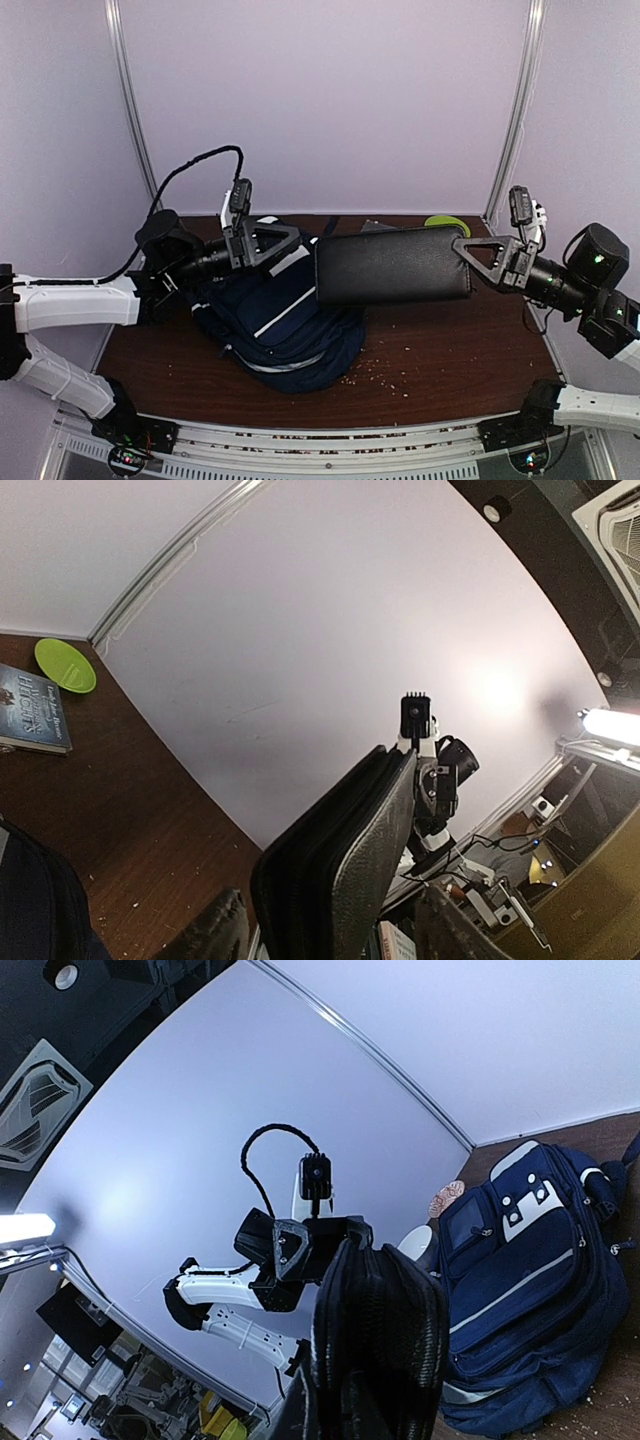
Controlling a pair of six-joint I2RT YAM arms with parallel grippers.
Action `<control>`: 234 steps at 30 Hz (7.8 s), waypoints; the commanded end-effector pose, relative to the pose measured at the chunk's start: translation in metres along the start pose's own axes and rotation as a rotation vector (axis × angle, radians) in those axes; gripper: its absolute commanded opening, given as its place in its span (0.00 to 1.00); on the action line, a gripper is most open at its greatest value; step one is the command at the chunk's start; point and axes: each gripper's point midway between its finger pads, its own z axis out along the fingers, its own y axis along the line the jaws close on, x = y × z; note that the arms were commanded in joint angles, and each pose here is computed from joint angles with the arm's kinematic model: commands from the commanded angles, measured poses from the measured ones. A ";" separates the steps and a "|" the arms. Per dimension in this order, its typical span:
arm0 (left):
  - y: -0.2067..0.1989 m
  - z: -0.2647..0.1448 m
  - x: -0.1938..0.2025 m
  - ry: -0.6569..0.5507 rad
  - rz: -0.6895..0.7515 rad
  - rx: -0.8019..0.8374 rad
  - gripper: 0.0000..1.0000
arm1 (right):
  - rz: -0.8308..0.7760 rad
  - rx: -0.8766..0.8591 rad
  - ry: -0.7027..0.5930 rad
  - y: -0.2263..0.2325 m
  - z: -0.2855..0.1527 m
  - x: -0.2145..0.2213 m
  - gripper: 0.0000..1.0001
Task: Pack the student bag
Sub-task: Place the personal item in the student bag.
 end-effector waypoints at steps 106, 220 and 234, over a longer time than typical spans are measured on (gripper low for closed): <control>-0.104 -0.002 0.003 0.100 0.215 0.362 0.08 | -0.065 -0.222 0.270 0.046 0.042 0.049 0.07; 0.057 -0.005 -0.037 0.255 0.672 -1.065 0.00 | 0.092 0.311 -0.117 -0.105 -0.009 0.045 0.00; 0.030 0.038 -0.067 0.178 0.645 -0.951 0.00 | 0.292 0.174 -0.051 -0.110 0.035 0.077 0.00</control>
